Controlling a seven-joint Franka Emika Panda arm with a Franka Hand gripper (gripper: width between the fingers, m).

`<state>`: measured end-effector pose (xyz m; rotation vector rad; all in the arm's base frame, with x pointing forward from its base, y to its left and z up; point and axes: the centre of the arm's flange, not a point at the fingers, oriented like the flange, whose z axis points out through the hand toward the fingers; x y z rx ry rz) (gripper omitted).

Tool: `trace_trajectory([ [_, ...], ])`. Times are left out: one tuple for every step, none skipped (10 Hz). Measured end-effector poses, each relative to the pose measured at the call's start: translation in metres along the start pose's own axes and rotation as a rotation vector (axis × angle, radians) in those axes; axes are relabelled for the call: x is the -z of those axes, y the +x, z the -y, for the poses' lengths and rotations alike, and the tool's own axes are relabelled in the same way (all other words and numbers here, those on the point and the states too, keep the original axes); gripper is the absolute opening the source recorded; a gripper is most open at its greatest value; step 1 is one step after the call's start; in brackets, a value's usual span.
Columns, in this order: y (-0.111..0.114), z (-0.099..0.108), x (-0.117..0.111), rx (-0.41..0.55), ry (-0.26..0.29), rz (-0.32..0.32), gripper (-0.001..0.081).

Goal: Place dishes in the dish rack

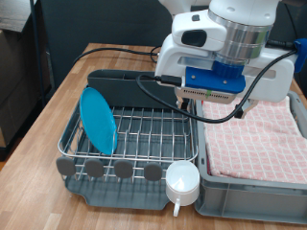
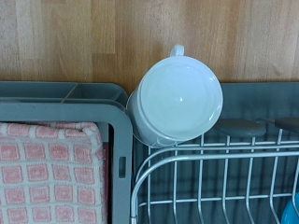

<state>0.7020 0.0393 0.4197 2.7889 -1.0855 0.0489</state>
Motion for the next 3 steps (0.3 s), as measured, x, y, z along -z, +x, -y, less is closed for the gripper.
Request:
trace_trajectory([
  [-0.0007, 0.0007, 0.0029, 0.002, -0.003, -0.003, 0.0803],
  [-0.0020, 0.0012, 0.0048, 0.001, -0.008, 0.001, 0.0803],
  [-0.0025, 0.0019, 0.0067, 0.003, -0.010, -0.002, 0.0803],
])
